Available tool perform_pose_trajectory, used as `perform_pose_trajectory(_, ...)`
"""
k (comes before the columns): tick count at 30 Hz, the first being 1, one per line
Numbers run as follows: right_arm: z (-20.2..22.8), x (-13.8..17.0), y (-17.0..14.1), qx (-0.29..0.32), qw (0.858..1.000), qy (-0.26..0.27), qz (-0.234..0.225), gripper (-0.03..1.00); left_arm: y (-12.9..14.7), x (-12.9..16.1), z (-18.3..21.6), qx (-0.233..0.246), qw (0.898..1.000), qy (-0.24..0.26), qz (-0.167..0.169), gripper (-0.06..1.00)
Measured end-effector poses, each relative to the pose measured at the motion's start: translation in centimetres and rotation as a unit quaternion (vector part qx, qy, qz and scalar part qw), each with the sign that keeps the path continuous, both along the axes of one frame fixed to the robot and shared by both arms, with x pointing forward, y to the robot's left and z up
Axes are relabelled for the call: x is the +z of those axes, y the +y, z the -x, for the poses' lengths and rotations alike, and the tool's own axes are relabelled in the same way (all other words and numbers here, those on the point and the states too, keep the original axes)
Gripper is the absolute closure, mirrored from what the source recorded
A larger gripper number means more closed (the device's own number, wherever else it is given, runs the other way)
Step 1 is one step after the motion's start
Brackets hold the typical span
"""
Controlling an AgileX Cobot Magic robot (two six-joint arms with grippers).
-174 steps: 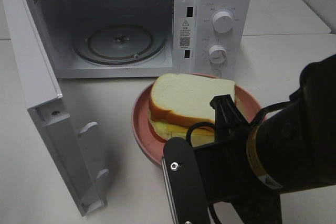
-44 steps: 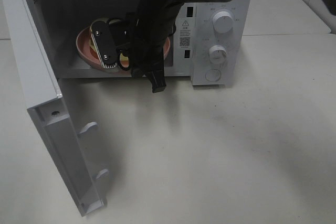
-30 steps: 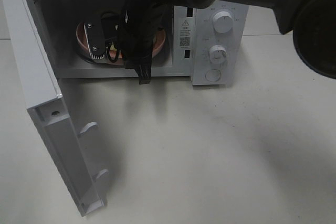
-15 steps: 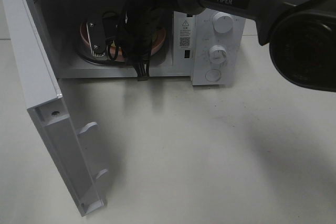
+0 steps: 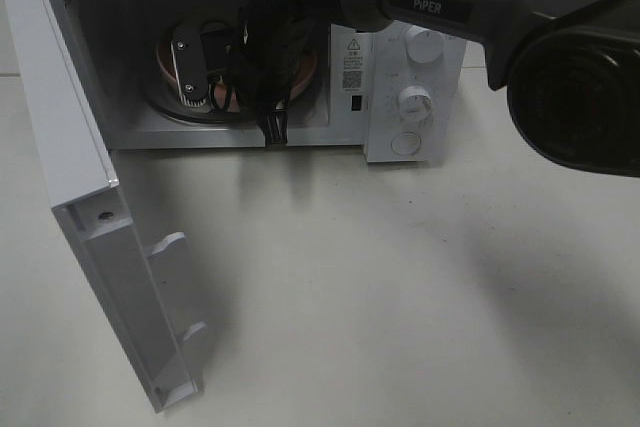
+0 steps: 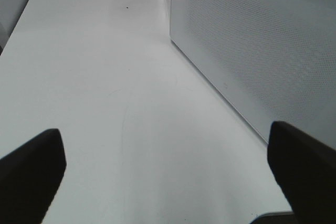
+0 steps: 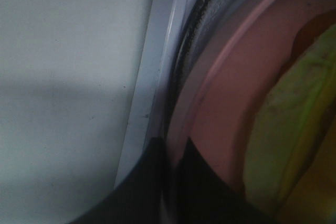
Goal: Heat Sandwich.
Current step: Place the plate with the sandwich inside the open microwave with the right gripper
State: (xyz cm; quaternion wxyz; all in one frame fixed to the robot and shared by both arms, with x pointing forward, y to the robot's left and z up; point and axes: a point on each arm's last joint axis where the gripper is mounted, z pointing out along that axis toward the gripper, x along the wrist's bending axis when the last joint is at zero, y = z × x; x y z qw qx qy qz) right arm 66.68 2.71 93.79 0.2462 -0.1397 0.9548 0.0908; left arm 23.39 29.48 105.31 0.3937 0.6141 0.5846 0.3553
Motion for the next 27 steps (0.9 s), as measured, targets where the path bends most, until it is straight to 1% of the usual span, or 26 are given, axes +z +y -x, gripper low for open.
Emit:
perform_pose_trajectory(6,0.0,0.0,0.0,0.002,1.0,0.0,0.0,0.88,0.0,0.0,0.0,0.001,1.0,0.0,-0.001,-0.05)
perform_pose_trajectory(7,0.0,0.0,0.0,0.0,1.0,-0.001,-0.002,0.85,0.0,0.0,0.0,0.001,1.0,0.0,-0.001,-0.05)
perform_pose_trajectory(8,0.0,0.0,0.0,0.0,1.0,-0.001,-0.002,0.85,0.0,0.0,0.0,0.001,1.0,0.0,-0.001,-0.05)
perform_pose_trajectory(10,-0.1,0.1,0.1,-0.003,1.0,-0.004,-0.01,0.82,0.0,0.0,0.0,0.001,1.0,0.0,-0.001,-0.05)
perform_pose_trajectory(12,-0.1,0.2,0.2,-0.014,1.0,-0.001,-0.018,0.72,0.0,0.0,0.0,0.001,1.0,0.0,-0.002,-0.05)
perform_pose_trajectory(13,-0.1,0.2,0.2,-0.014,1.0,-0.001,-0.018,0.72,0.0,0.0,0.0,0.001,1.0,0.0,-0.002,-0.05)
perform_pose_trajectory(15,-0.1,0.2,0.2,-0.018,1.0,0.0,-0.021,0.63,0.0,0.0,0.0,0.001,1.0,0.0,-0.002,-0.05)
perform_pose_trajectory(16,-0.1,0.2,0.2,-0.024,0.999,0.003,-0.023,0.54,0.0,0.0,0.0,0.001,1.0,0.0,-0.002,-0.05)
perform_pose_trajectory(17,-0.1,0.2,0.2,-0.024,0.999,0.003,-0.023,0.54,0.0,0.0,0.0,0.001,1.0,0.0,-0.002,-0.05)
perform_pose_trajectory(19,0.0,0.1,0.1,-0.03,0.999,0.008,-0.024,0.45,0.0,0.0,0.0,0.001,1.0,0.0,-0.002,-0.05)
perform_pose_trajectory(20,0.1,0.1,0.1,-0.037,0.999,0.014,-0.028,0.37,0.0,0.0,0.0,0.001,1.0,0.0,-0.002,-0.05)
perform_pose_trajectory(21,0.1,0.1,0.1,-0.037,0.999,0.014,-0.028,0.37,0.0,0.0,0.0,0.001,1.0,0.0,-0.002,-0.05)
perform_pose_trajectory(23,0.4,0.0,0.0,-0.04,0.999,0.023,-0.03,0.3,0.0,0.0,0.0,0.001,1.0,0.0,-0.002,-0.05)
perform_pose_trajectory(24,0.7,0.0,-0.2,-0.04,0.998,0.028,-0.029,0.25,0.0,0.0,0.0,0.001,1.0,0.0,-0.002,-0.05)
perform_pose_trajectory(27,1.0,0.1,-0.5,-0.044,0.998,0.03,-0.03,0.22,0.0,0.0,0.0,0.001,1.0,0.0,-0.002,-0.05)
